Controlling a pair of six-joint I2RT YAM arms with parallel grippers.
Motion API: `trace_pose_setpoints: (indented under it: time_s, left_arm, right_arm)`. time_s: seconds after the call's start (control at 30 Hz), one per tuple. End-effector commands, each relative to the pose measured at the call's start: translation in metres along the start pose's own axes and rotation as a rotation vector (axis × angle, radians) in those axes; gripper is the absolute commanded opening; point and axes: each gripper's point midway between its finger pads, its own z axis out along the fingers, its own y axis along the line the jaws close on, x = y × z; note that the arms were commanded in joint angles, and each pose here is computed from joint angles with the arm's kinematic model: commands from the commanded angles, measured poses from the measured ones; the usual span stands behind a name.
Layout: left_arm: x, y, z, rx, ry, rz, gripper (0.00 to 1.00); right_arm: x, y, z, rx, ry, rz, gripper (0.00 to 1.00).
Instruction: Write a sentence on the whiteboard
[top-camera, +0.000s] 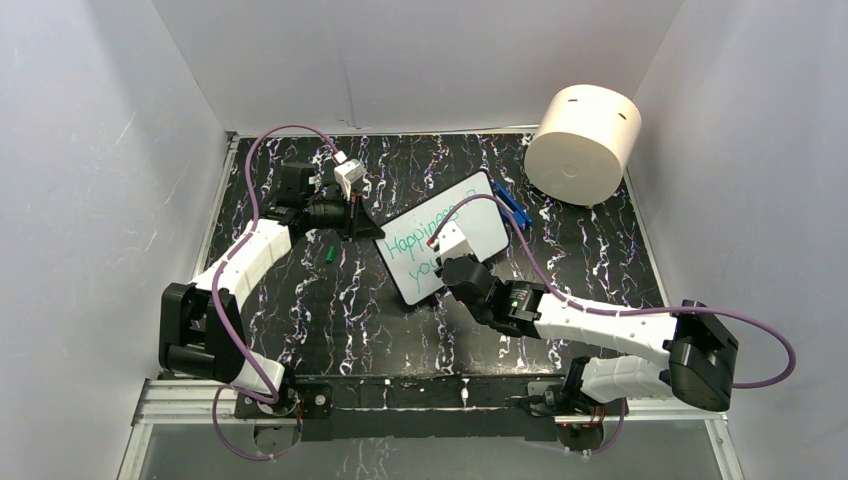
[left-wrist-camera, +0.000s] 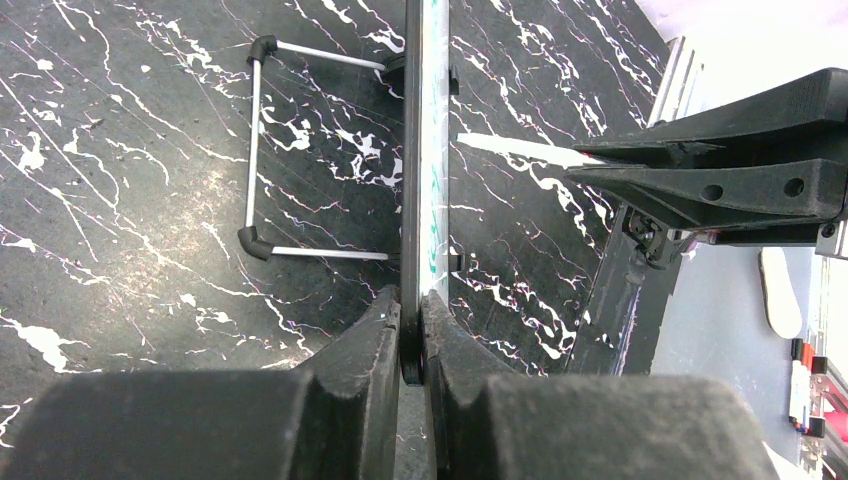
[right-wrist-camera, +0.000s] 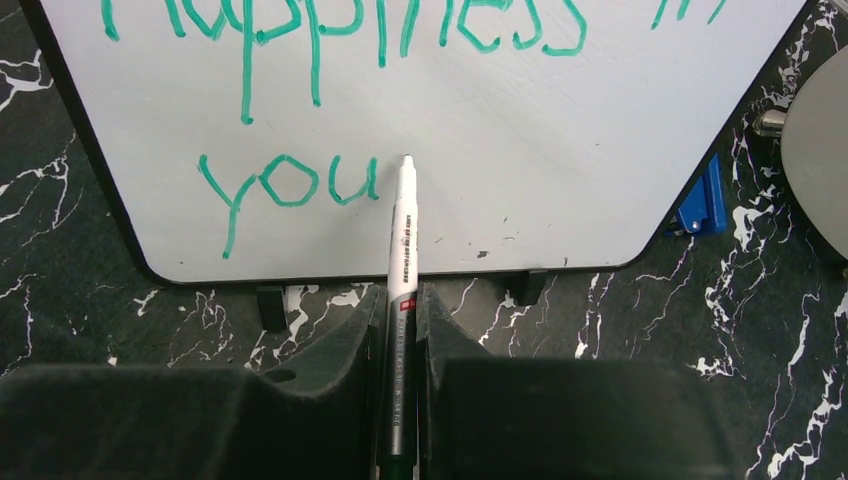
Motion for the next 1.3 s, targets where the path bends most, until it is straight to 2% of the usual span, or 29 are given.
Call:
trace_pose_setpoints:
  time_s: [0.0, 0.83, 1.27]
  left_arm:
    - [0.032, 0.031, 0.005, -0.128, 0.098, -0.031, 0.00]
    - [0.033, 0.032, 0.006, -0.123, 0.106, -0.042, 0.00]
    - [0.033, 0.032, 0.006, -0.126, 0.104, -0.037, 0.00]
  right_arm:
    - [-0.017, 0.000, 0.000, -0.006, -0.063, 0.032, 0.00]
    - [-0.011, 0.005, 0.011, -0.032, -0.038, 0.034, 0.00]
    - [0.015, 0.006, 0.012, -0.032, 0.043, 0.028, 0.00]
